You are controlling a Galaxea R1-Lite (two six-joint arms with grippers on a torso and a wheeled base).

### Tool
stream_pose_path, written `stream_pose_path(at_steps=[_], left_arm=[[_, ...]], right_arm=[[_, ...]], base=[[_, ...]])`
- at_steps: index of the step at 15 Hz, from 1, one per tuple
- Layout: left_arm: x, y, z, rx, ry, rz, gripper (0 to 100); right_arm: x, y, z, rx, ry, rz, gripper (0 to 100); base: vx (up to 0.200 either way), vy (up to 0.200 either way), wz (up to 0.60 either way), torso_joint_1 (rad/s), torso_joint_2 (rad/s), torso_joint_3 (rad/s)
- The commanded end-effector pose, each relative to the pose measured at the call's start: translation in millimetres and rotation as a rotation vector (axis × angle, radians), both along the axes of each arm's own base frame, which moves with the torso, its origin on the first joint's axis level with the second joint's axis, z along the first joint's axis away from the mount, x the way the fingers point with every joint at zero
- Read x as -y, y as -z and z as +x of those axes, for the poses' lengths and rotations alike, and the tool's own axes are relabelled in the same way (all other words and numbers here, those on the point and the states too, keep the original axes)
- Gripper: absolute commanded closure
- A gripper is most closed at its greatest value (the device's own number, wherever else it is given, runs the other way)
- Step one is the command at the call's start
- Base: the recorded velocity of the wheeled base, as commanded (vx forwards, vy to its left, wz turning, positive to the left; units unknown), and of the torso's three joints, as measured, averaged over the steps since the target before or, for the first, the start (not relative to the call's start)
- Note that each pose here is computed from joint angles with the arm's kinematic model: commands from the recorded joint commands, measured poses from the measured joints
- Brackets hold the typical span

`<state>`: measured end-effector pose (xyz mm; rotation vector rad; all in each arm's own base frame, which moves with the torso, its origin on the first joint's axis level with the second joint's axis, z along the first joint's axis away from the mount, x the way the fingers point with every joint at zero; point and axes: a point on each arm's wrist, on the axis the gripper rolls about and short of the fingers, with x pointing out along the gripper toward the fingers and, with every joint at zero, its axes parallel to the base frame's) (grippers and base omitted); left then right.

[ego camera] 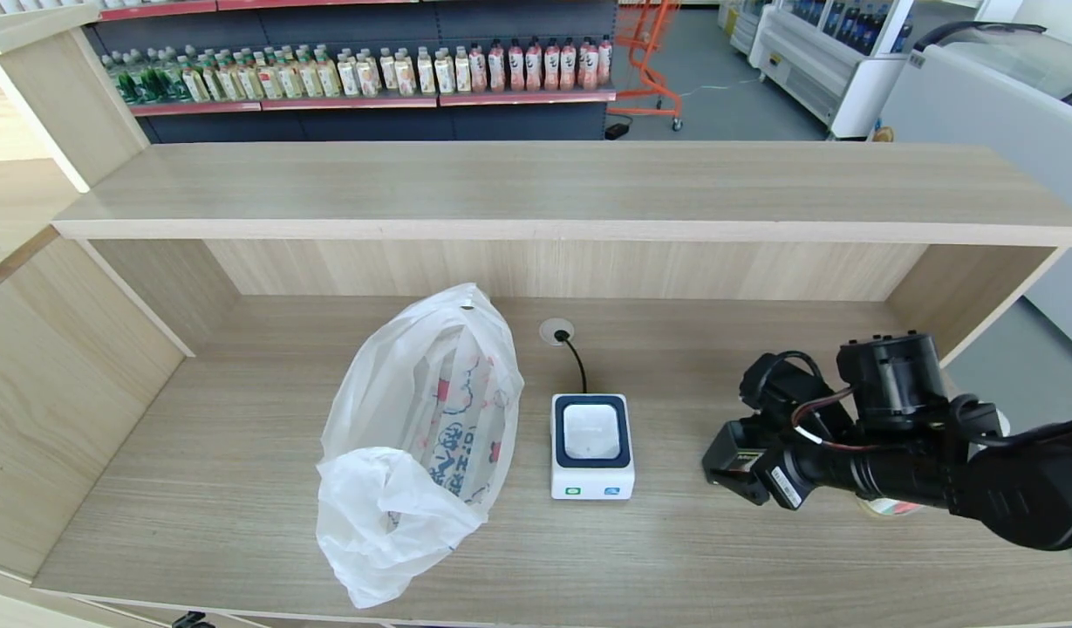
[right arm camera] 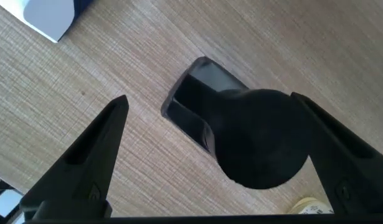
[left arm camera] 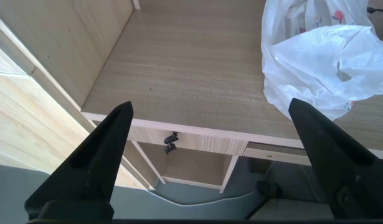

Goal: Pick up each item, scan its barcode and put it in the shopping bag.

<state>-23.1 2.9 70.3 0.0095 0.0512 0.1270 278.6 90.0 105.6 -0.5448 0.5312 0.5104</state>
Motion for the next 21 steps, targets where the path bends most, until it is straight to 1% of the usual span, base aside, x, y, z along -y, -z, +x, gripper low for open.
stream_pose_path(at_steps=[1, 4, 7, 8, 11, 13, 15, 16, 17, 18, 19, 20, 21], left_arm=[[0.0, 0.0, 0.0, 0.000, 0.000, 0.001, 0], [0.0, 0.0, 0.1, -0.001, 0.000, 0.000, 0], [0.0, 0.0, 0.0, 0.000, 0.000, 0.000, 0], [0.0, 0.0, 0.0, 0.000, -0.002, 0.000, 0], [0.0, 0.0, 0.0, 0.000, -0.002, 0.000, 0], [0.0, 0.0, 0.0, 0.000, 0.000, 0.000, 0], [0.0, 0.0, 0.0, 0.000, 0.000, 0.000, 0], [0.0, 0.0, 0.0, 0.000, -0.002, 0.000, 0], [0.0, 0.0, 0.0, 0.000, -0.002, 0.000, 0], [0.0, 0.0, 0.0, 0.000, -0.002, 0.000, 0], [0.0, 0.0, 0.0, 0.000, 0.000, 0.000, 0], [0.0, 0.0, 0.0, 0.000, 0.000, 0.000, 0], [0.0, 0.0, 0.1, -0.001, 0.000, 0.000, 0]], right_arm=[[-5.5, 11.0, 7.1, 0.003, -0.014, -0.003, 0], [-6.9, 14.3, 11.3, 0.027, -0.044, -0.036, 0], [-13.3, 16.6, 18.3, 0.029, -0.056, -0.033, 0], [-16.0, 14.2, 19.5, 0.038, -0.070, -0.024, 100], [-24.3, 8.3, 16.5, 0.053, -0.115, -0.003, 100], [-23.1, 7.3, 10.7, 0.049, -0.118, -0.002, 100], [-16.1, 0.0, -6.4, 0.050, -0.103, 0.018, 100], [-11.7, -9.1, -18.3, 0.066, -0.084, 0.062, 100], [-6.0, -20.1, -33.5, 0.090, -0.050, 0.131, 100], [0.4, -28.6, -49.2, 0.125, -0.036, 0.166, 100], [8.4, -34.1, -65.7, 0.167, -0.029, 0.170, 100], [16.2, -45.1, -76.5, 0.246, -0.034, 0.138, 100], [24.4, -54.2, -80.7, 0.329, -0.059, 0.051, 100]], base=[[0.000, 0.000, 0.00, 0.000, 0.00, 0.000], [0.000, 0.000, 0.00, 0.000, 0.00, 0.000], [0.000, 0.000, 0.00, 0.000, 0.00, 0.000], [0.000, 0.000, 0.00, 0.000, 0.00, 0.000], [0.000, 0.000, 0.00, 0.000, 0.00, 0.000], [0.000, 0.000, 0.00, 0.000, 0.00, 0.000], [0.000, 0.000, 0.00, 0.000, 0.00, 0.000], [0.000, 0.000, 0.00, 0.000, 0.00, 0.000], [0.000, 0.000, 0.00, 0.000, 0.00, 0.000], [0.000, 0.000, 0.00, 0.000, 0.00, 0.000], [0.000, 0.000, 0.00, 0.000, 0.00, 0.000], [0.000, 0.000, 0.00, 0.000, 0.00, 0.000], [0.000, 0.000, 0.00, 0.000, 0.00, 0.000]])
